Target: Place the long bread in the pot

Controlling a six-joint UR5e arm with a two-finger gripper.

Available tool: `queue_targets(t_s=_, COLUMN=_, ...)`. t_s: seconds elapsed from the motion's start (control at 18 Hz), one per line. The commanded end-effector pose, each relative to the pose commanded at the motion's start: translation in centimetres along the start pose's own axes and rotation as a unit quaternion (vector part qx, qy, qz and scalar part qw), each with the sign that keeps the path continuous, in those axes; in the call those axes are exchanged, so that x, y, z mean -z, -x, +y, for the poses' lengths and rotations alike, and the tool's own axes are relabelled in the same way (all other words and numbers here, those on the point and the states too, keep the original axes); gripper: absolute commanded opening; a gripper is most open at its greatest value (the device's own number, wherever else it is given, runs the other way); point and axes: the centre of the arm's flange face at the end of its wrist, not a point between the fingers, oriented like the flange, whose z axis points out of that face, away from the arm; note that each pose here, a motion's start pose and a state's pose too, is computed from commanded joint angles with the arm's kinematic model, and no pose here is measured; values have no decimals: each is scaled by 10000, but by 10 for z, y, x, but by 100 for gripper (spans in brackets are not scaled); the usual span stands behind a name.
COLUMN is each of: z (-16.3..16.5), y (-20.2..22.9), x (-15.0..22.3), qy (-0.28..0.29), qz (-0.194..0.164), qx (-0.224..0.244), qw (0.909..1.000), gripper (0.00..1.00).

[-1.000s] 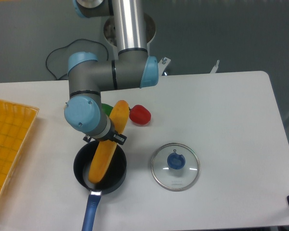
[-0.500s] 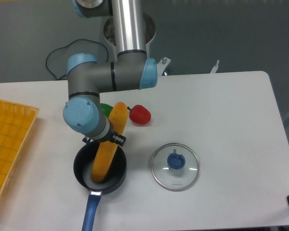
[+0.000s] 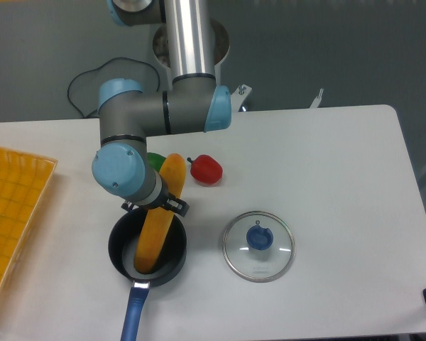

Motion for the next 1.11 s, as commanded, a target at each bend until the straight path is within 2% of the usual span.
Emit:
queue_targets(t_s=0.22, z=3, y=3, x=14, qy=-141, qz=-43, qx=43, qw=9999, gripper=100)
queue_targets(t_s=0.5, z=12, y=10, x=43, qy=-577, qz=-262, qx=164, qw=9979, gripper=100)
queue_targets(t_s=0.83, z=25, y=23, x=62, qy=-817, qz=-268, qx=113, qw=9962, gripper=100)
queue_targets(t_s=1.0, z=44, y=36, x=80, qy=-952, qz=-365, qx=143, qw=9947, gripper=100)
queue_targets(t_s=1.11, z=54, y=41, x=91, qy=-1056, qz=-415, qx=-21, qw=9935, gripper=100)
